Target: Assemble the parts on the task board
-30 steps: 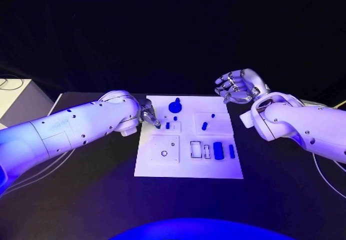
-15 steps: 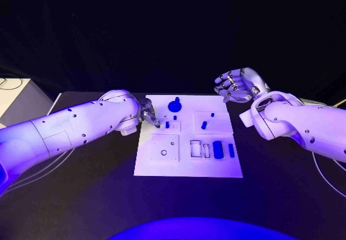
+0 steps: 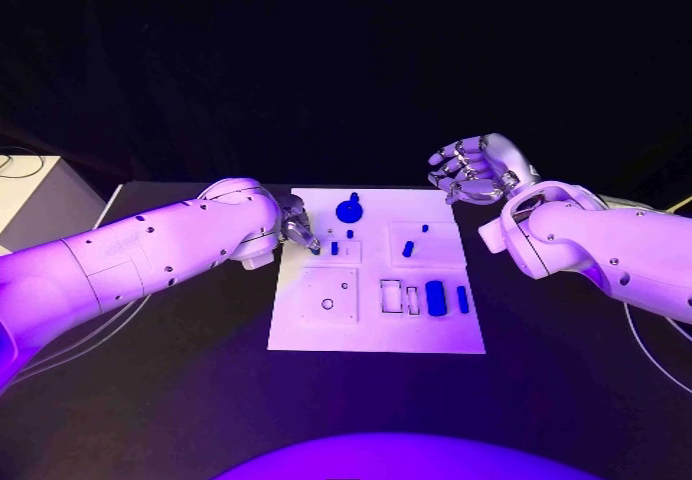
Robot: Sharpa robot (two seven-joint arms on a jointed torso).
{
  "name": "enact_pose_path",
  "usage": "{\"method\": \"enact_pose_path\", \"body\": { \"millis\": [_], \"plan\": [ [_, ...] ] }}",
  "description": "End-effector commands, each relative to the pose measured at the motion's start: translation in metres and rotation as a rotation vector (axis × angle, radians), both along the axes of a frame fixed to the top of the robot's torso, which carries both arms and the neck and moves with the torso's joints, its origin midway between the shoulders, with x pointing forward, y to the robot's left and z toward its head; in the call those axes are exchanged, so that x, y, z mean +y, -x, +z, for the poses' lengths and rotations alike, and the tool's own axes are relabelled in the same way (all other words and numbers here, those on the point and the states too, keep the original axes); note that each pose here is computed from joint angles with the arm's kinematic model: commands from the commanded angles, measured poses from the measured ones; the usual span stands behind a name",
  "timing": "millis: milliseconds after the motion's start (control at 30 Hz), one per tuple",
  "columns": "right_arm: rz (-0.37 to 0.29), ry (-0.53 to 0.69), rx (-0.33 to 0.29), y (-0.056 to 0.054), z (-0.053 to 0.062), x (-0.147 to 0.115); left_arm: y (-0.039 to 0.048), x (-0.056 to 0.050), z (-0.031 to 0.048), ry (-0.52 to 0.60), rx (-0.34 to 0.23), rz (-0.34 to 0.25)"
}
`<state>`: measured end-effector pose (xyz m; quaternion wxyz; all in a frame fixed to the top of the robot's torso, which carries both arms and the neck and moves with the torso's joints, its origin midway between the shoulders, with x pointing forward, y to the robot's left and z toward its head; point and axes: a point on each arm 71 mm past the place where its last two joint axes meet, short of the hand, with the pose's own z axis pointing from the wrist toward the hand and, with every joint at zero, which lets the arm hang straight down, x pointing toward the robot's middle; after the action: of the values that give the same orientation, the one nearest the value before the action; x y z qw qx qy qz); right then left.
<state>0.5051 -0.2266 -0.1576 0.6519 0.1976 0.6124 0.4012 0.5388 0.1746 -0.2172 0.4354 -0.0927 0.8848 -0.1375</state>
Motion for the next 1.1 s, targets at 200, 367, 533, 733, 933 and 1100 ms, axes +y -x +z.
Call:
{"method": "enact_pose_path", "body": {
  "millis": [200,367,533,733,933,1100],
  "plan": [
    [0.011,0.001,-0.011,0.0006,0.0008,0.0011,0.0029,-0.0055,-0.0050,0.030,0.038,-0.004],
    [0.011,0.001,-0.011,0.0006,0.0008,0.0010,0.0027,-0.0056,-0.0051,0.037,0.039,0.000],
    [0.011,0.001,-0.011,0.0007,0.0009,0.0010,0.0027,-0.0056,-0.0052,0.040,0.040,0.002],
    [0.010,0.001,-0.012,0.0007,0.0009,0.0010,0.0023,-0.0050,-0.0054,0.041,0.040,0.007],
    [0.010,0.001,-0.012,0.0007,0.0010,0.0010,0.0010,-0.0032,-0.0061,0.035,0.042,0.018],
    [0.011,0.000,-0.012,0.0010,0.0011,0.0011,-0.0004,-0.0004,-0.0069,0.028,0.044,0.030]
  ]
}}
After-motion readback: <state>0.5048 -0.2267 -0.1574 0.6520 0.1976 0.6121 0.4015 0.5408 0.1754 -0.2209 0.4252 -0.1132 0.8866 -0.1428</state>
